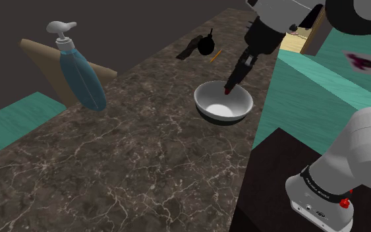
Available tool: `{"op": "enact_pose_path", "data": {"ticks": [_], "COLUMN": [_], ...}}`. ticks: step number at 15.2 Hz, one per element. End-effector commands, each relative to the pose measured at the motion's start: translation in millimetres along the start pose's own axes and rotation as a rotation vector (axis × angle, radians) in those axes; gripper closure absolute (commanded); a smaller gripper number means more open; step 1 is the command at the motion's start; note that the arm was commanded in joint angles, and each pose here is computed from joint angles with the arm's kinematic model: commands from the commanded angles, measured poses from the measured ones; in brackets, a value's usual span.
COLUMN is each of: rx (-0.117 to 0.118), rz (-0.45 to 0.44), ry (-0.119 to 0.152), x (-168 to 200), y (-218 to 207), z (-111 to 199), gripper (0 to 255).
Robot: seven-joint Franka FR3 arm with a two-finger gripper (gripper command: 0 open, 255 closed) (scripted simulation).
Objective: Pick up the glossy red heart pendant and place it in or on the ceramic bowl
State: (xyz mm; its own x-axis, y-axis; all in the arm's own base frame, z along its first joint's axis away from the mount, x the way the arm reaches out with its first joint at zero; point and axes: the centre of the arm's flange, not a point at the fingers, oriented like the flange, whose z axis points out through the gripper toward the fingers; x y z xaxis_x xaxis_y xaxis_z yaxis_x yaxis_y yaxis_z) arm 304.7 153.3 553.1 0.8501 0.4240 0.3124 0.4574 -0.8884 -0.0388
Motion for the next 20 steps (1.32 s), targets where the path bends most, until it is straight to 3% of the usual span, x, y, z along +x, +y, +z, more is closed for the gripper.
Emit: {"op": "enact_pose_path", "data": {"ticks": [1,8,16,17,20], "rx": [0.0,0.0,0.0,0.0,0.0], "rz": [0.0,0.0,0.0,0.0,0.0], "ry": [0.0,0.0,0.0,0.0,0.0], "x": [-3,-15,-15,-15,-15], "y": [0,2,2,2,2], "z": [10,47,47,47,47], "gripper": [255,255,255,0,0]}}
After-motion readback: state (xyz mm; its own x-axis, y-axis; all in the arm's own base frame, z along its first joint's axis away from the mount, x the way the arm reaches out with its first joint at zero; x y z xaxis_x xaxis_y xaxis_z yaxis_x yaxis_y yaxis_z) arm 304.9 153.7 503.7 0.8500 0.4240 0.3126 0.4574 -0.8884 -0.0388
